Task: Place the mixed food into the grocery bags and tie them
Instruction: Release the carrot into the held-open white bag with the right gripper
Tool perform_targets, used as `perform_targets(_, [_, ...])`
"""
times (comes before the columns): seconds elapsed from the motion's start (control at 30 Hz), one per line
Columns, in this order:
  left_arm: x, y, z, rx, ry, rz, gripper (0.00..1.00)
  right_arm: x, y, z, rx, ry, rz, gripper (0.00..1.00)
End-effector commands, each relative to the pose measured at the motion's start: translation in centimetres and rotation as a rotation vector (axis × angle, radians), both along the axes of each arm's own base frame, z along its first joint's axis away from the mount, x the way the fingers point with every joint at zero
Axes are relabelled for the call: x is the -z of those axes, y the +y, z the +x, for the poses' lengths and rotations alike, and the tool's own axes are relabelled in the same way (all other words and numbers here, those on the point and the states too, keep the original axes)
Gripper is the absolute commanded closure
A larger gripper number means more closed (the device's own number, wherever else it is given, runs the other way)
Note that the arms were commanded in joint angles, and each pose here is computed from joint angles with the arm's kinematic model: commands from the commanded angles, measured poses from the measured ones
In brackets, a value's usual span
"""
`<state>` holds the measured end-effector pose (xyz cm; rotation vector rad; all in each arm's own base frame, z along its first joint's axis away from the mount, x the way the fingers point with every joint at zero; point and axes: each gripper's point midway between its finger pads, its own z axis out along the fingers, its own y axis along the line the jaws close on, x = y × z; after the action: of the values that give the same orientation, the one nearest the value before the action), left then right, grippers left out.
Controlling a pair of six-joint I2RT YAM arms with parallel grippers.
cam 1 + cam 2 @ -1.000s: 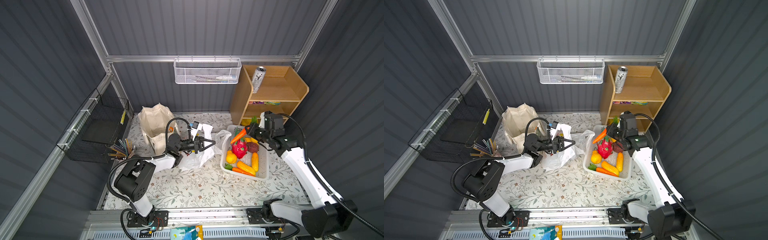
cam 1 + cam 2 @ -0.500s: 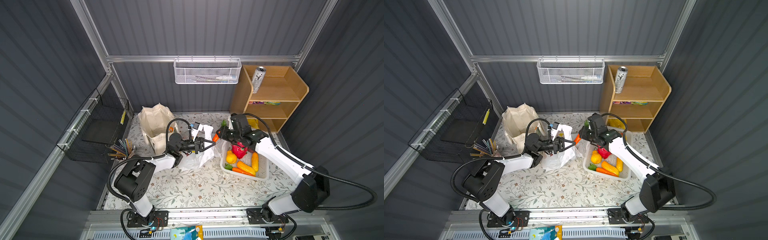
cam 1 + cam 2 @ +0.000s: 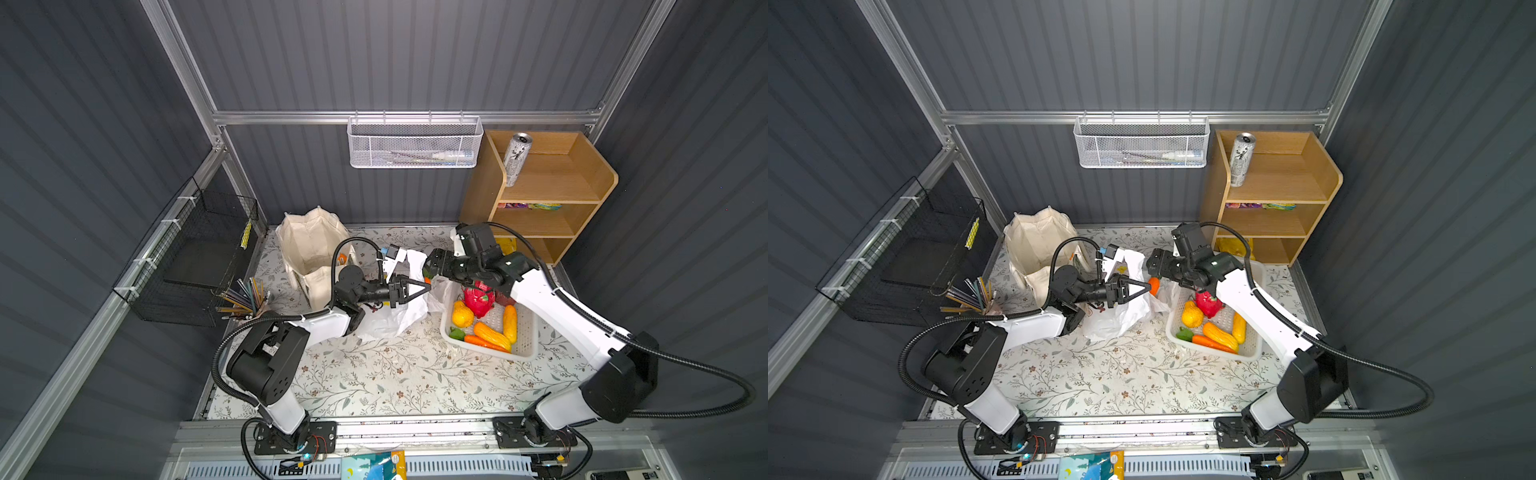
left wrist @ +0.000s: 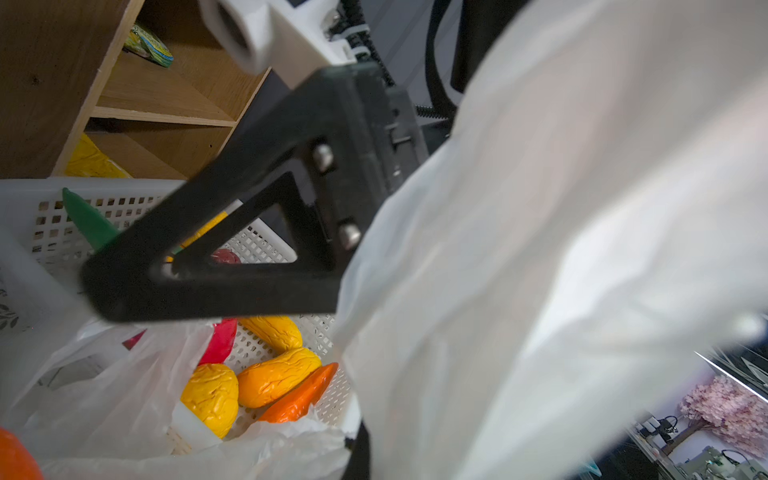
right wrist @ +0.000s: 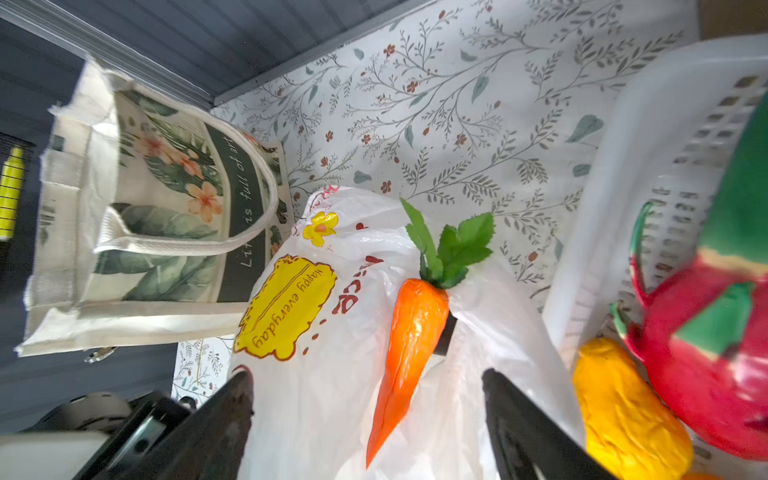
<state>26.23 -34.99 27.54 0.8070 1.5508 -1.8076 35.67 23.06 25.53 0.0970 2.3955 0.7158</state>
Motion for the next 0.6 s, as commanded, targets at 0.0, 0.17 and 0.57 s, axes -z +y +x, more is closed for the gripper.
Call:
perform_targets(0.0, [-1.9, 0.2, -0.5, -0.001, -0.071, -0.028, 1.0, 0.1, -2.8, -1.1, 0.012, -0.01, -0.075, 0.14])
perform_targets(0.17, [-1.9, 0.2, -0.5, -0.002, -0.074, -0.025, 1.0, 2.4, -5.1, -1.0, 0.019, 0.018, -0.174, 0.14])
perform_targets(0.57, [-1.0, 0.2, 0.0, -0.027, -0.056, 0.009, 1.0, 8.8, -2.9, 2.7, -0.058, 0.112, -0.2, 0.7])
